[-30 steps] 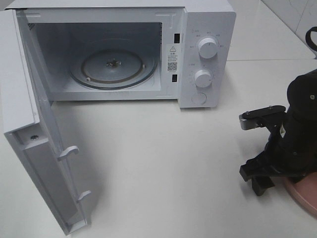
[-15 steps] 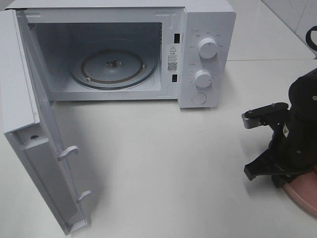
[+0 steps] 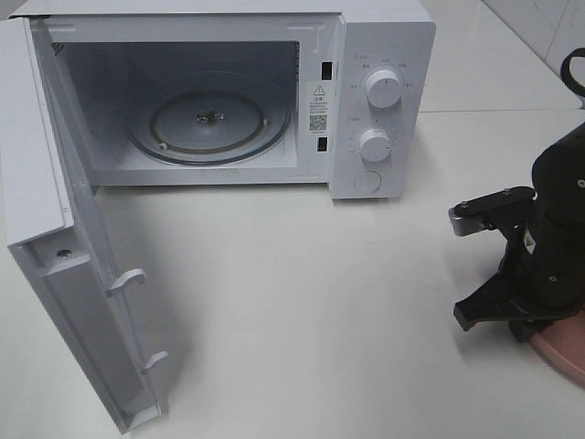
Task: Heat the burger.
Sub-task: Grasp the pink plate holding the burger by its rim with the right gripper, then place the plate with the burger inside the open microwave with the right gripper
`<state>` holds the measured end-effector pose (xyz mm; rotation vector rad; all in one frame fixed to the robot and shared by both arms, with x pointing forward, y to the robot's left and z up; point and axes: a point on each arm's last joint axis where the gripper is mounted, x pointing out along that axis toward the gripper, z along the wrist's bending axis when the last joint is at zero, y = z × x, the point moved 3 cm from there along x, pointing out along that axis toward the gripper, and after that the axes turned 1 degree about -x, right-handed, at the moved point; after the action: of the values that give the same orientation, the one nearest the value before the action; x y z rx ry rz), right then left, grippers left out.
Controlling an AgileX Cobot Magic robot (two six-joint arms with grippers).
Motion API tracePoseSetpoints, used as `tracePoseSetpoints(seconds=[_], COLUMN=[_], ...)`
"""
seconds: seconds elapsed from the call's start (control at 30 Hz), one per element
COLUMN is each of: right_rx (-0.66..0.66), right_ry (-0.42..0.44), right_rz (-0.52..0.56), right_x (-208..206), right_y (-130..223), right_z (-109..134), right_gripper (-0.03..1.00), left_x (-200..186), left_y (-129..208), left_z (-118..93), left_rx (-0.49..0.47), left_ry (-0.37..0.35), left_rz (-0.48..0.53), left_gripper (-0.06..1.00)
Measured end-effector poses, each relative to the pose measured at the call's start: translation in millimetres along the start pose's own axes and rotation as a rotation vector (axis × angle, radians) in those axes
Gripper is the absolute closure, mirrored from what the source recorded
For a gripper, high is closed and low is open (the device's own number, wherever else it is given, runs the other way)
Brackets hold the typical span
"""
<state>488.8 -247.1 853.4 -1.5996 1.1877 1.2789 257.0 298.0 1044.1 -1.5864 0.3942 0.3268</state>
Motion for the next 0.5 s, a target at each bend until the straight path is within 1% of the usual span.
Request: tracePoseSetpoints(seconds=[0.07,0.1,0.13,0.17,0.3,0.5], right_rx=[0.009,0.022,0.022,0.034,0.037,0.018], right_ry=[0.009,0.028,0.028,0.052,0.082,0.103], right_rz=[0.000,0.000,0.000,0.002,0.005,-0.005], right_x=[0,0,0,-2,-5,-15], right_y=[0,0,0,1,2,4], right_z=[-1,-3,-3,-7,-8,0], right_gripper=[0.93,0.94,0.94,0.95,0.96,0.96], left_x=[0,0,0,0,0,0], left_y=[0,0,0,0,0,0], left_z=[0,0,0,0,0,0], left_rx=[0.000,0.000,0.000,0.000,0.000,0.000], left_ry=[0.000,0.000,0.000,0.000,0.000,-0.001], left_rz=[0.000,0.000,0.000,0.000,0.000,0.000], left_gripper=[-0.03,-0.03,-0.03,-0.03,-0.03,-0.03])
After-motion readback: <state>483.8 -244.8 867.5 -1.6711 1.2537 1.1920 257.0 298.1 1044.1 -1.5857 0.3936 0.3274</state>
